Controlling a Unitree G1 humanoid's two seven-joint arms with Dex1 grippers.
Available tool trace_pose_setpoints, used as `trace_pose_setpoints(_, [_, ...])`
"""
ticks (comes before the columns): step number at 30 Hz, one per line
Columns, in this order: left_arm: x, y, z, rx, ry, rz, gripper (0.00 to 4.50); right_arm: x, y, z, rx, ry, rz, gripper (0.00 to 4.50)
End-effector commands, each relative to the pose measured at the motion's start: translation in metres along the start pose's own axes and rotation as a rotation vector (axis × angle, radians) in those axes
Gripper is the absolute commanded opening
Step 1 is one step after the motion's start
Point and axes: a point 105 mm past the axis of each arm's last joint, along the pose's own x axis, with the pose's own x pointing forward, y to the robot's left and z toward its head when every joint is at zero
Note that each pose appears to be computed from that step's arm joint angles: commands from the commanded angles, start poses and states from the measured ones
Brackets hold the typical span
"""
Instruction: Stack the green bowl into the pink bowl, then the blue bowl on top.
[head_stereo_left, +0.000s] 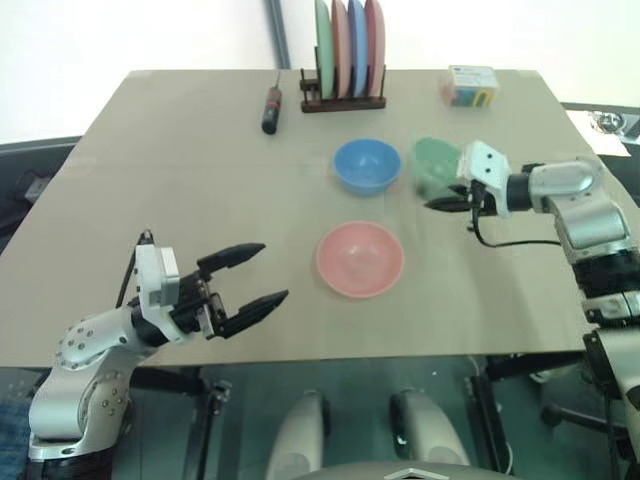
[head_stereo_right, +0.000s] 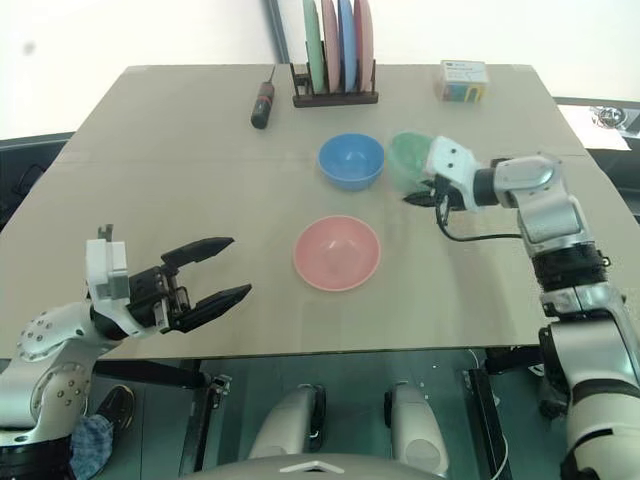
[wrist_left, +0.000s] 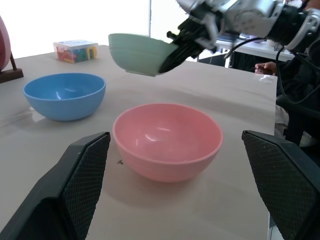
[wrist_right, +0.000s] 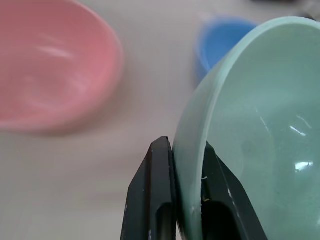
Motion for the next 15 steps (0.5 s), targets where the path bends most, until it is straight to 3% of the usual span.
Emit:
trace_pose_setpoints(1, [0.0,0.004,0.007,0.016,-0.023,-0.018,4.5,0.003,0.037,0.041,-0.086,-0.056,0.133,0.01])
trace_pose_setpoints(7, [0.003,0.009,0.008,0.008,-0.039,-0.024,4.5,0.021,0.065,0.059,-0.137,-0.058,0.174,0.01])
trace_pose_setpoints(12, [0.004,0.012,0.006,0.02,-0.031,-0.019,4.5,0.029,0.061,0.06,-0.128,-0.051,0.119,0.01])
trace_pose_setpoints(15, [0.004,0.012,0.006,0.022,-0.034,-0.016,4.5,0.03,0.062,0.061,-0.127,-0.049,0.123,1.08])
